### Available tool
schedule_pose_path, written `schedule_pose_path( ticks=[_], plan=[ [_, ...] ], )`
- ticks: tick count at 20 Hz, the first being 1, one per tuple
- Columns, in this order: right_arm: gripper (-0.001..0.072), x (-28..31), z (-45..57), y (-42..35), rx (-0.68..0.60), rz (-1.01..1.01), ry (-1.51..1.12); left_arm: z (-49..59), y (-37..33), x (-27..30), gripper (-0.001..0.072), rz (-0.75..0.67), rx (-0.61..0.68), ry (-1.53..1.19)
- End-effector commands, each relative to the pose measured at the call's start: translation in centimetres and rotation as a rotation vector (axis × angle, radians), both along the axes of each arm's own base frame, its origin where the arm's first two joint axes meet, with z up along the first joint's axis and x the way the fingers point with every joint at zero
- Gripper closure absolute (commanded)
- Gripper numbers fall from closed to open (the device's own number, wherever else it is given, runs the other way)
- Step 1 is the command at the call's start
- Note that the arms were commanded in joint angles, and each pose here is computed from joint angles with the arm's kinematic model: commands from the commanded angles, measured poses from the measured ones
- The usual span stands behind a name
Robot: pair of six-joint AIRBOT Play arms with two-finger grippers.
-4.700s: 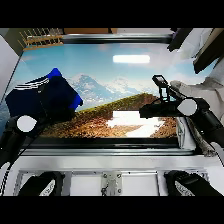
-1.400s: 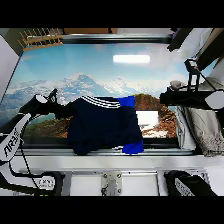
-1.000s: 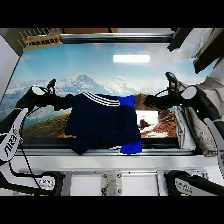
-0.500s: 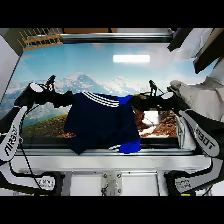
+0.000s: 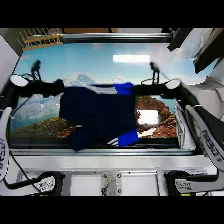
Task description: Fold the clothes and pants, and hang the long-sleeved shirts on hangers.
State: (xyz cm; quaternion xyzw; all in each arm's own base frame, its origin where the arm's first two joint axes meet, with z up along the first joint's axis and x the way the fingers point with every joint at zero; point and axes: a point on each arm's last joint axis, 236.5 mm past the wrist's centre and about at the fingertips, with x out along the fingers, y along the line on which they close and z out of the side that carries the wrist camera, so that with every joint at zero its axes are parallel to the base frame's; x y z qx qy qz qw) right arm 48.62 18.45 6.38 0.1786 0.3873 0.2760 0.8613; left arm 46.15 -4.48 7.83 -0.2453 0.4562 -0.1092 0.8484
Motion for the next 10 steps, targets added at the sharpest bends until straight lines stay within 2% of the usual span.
schedule_pose_path(
  ticks=[1,5,10],
  plan=[
    [0.0700,-2.2,15.2,-2.5,-0.106,-0.013,-0.354,15.5,0.1,-2.3,0.0703,-0.009,0.056,-0.325],
    [0.0700,-11.5,28.2,-2.9,-0.067,-0.011,-0.627,30.7,-1.6,-10.8,0.0704,-0.019,0.123,-0.693],
    [0.0700,-20.0,32.5,-4.4,-0.093,-0.034,-0.700,38.4,-3.3,-20.8,0.0704,-0.015,0.167,-0.947]
  ],
)
